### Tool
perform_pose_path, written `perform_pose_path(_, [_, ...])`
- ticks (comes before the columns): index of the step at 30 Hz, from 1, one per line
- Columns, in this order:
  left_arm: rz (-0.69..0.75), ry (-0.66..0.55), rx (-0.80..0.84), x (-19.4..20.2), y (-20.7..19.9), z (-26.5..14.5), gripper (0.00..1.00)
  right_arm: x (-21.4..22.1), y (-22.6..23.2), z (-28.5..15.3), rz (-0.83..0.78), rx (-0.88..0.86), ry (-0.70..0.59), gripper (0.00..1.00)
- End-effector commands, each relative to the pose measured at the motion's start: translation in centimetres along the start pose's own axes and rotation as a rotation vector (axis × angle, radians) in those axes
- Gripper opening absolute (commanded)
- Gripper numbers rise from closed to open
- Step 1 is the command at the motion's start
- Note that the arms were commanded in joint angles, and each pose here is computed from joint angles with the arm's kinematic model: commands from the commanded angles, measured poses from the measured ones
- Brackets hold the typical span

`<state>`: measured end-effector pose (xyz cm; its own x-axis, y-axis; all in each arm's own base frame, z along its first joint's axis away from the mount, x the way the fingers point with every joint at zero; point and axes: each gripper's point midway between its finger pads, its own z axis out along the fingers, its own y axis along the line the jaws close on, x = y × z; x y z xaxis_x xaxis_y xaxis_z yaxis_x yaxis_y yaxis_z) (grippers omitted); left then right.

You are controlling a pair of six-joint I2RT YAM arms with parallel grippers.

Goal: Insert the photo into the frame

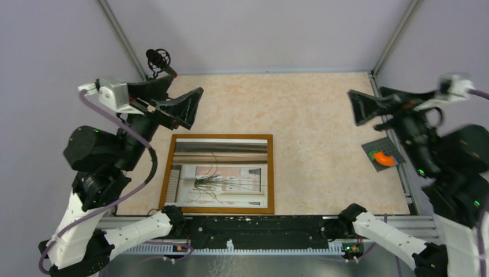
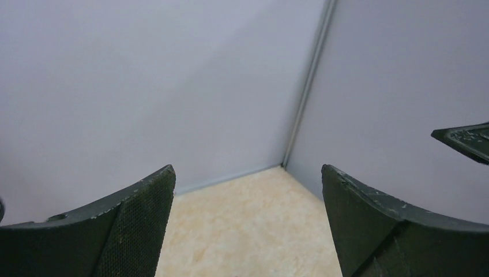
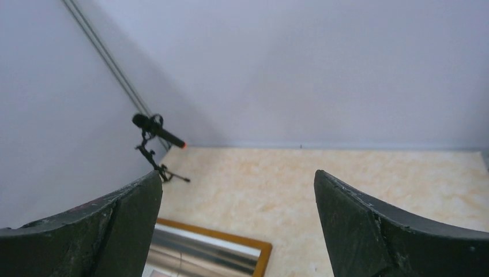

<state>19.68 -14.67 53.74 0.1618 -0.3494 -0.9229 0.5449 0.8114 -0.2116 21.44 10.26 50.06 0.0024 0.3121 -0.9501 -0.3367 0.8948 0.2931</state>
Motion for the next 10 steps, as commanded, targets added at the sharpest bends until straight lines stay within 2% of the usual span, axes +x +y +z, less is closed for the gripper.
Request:
perform_pose_path(1, [0.047,-0.04,0.215,-3.6,-4.2,0.7,0.99,-2.2,-1.7,-5.2,-0.109,0.009,-0.03,0.99])
perform_pose_path(6, [0.04,-0.12,0.208,-6.3,-4.1,0.2,0.99,-6.3,-1.8,-9.1,-0.105,-0.019,-0.158,0.99])
perform_pose_path(10, [0.031,-0.159,0.185,-7.5,-3.6,-0.4,0.99,-7.0,-1.8,-10.5,-0.104,-0.036,-0.187,0.99])
